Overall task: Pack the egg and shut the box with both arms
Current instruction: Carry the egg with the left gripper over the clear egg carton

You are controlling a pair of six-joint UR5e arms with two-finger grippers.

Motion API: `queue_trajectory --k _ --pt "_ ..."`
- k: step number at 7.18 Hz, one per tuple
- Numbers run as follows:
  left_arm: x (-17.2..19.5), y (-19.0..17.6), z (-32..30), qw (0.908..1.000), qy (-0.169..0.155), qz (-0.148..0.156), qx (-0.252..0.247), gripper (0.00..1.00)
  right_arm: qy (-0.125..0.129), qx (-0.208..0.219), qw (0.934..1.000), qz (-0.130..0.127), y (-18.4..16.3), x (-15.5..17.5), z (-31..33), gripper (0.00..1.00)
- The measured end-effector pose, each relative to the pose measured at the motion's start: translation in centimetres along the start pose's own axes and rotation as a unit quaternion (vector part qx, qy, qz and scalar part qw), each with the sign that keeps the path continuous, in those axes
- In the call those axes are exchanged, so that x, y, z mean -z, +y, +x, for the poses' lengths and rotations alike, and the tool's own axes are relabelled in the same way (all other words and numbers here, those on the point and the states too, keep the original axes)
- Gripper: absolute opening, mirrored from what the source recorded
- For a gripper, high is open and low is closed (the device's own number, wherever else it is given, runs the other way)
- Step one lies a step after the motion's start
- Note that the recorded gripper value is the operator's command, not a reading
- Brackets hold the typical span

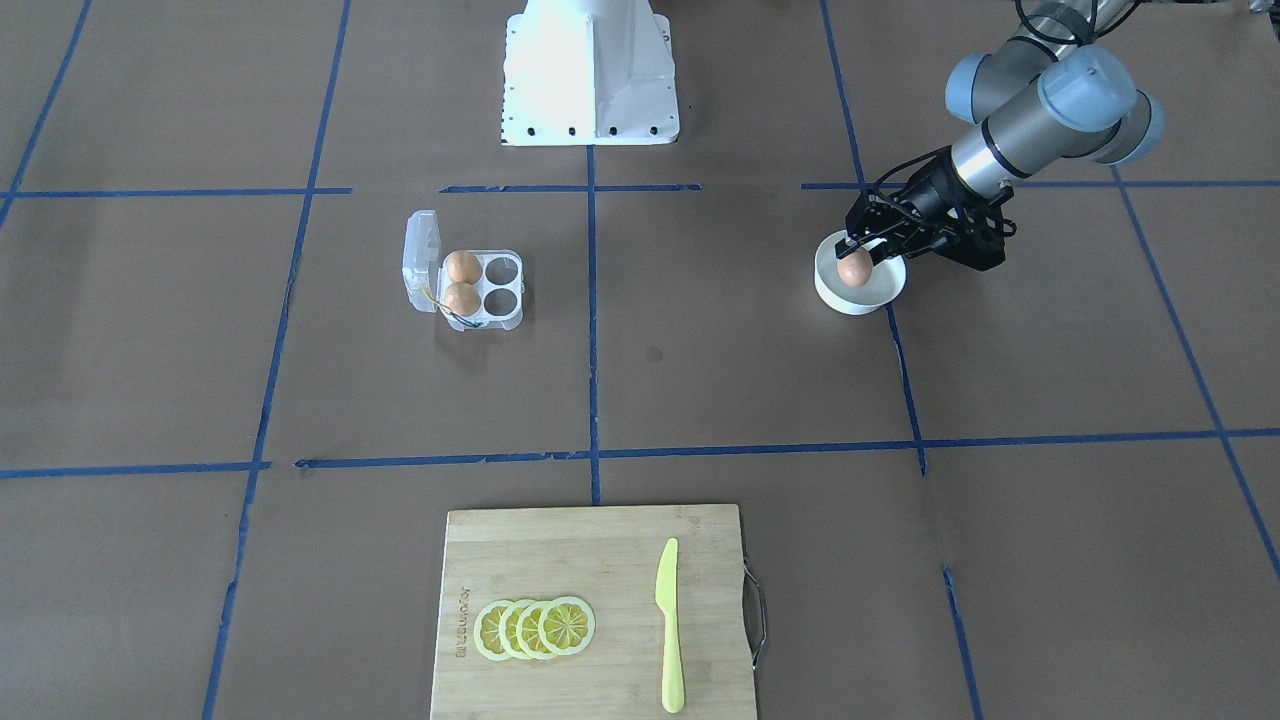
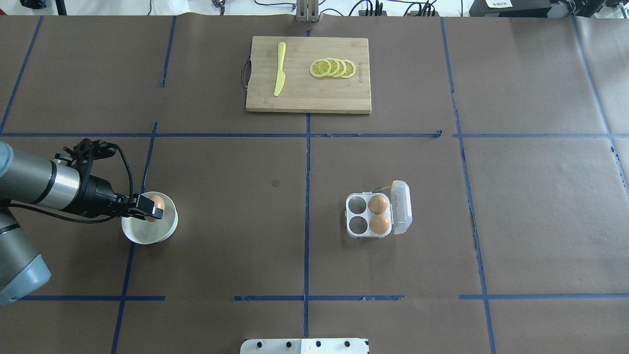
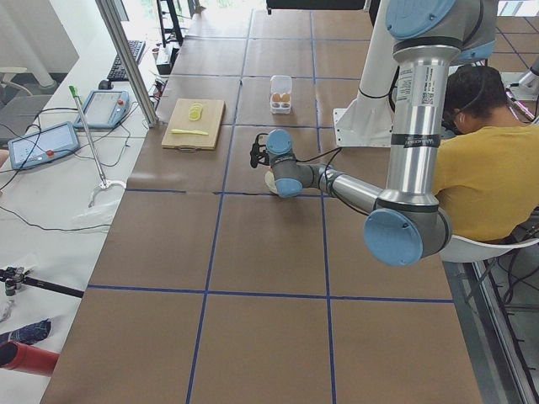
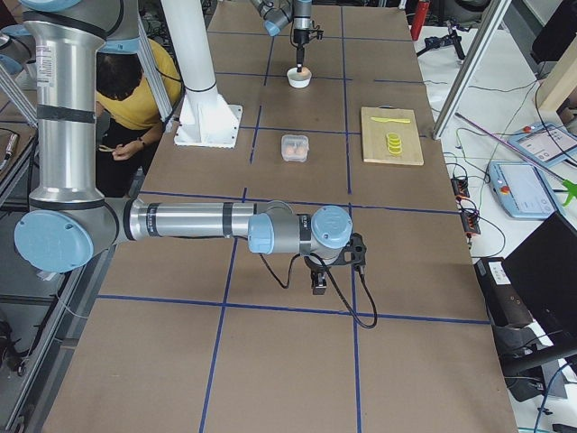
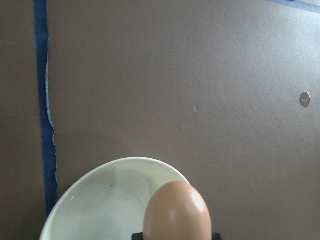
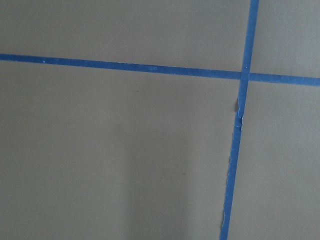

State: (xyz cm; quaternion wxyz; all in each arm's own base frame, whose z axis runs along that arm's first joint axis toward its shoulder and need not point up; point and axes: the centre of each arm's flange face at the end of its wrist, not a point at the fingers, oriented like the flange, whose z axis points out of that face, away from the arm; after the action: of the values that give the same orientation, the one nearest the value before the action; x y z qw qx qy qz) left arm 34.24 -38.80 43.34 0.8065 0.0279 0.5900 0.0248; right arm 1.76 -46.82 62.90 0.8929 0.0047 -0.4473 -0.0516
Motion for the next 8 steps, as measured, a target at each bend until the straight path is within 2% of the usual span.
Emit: queue_trajectory --k 3,5,6,8 --pt "-0.7 -2.0 5.6 0.9996 0.025 0.007 -0.015 0.00 0.000 -0.002 1.0000 -0.001 0.2 -0.1 0.2 1.00" --pt "-4.1 -3.9 14.7 0.9996 0.013 0.016 -0.018 0.00 0.000 -0.003 1.0000 -0.003 0.3 -0.3 0.3 1.00" --pt "-6.7 -3.2 19.7 0.9995 0.011 0.020 -0.020 0.00 0.000 -0.003 1.0000 -0.003 0.3 -0.3 0.3 1.00" --pt "-11.0 -0.1 28.0 0.9974 0.027 0.050 -0.044 0.00 0.000 -0.002 1.0000 -0.003 0.3 -0.3 0.3 1.00"
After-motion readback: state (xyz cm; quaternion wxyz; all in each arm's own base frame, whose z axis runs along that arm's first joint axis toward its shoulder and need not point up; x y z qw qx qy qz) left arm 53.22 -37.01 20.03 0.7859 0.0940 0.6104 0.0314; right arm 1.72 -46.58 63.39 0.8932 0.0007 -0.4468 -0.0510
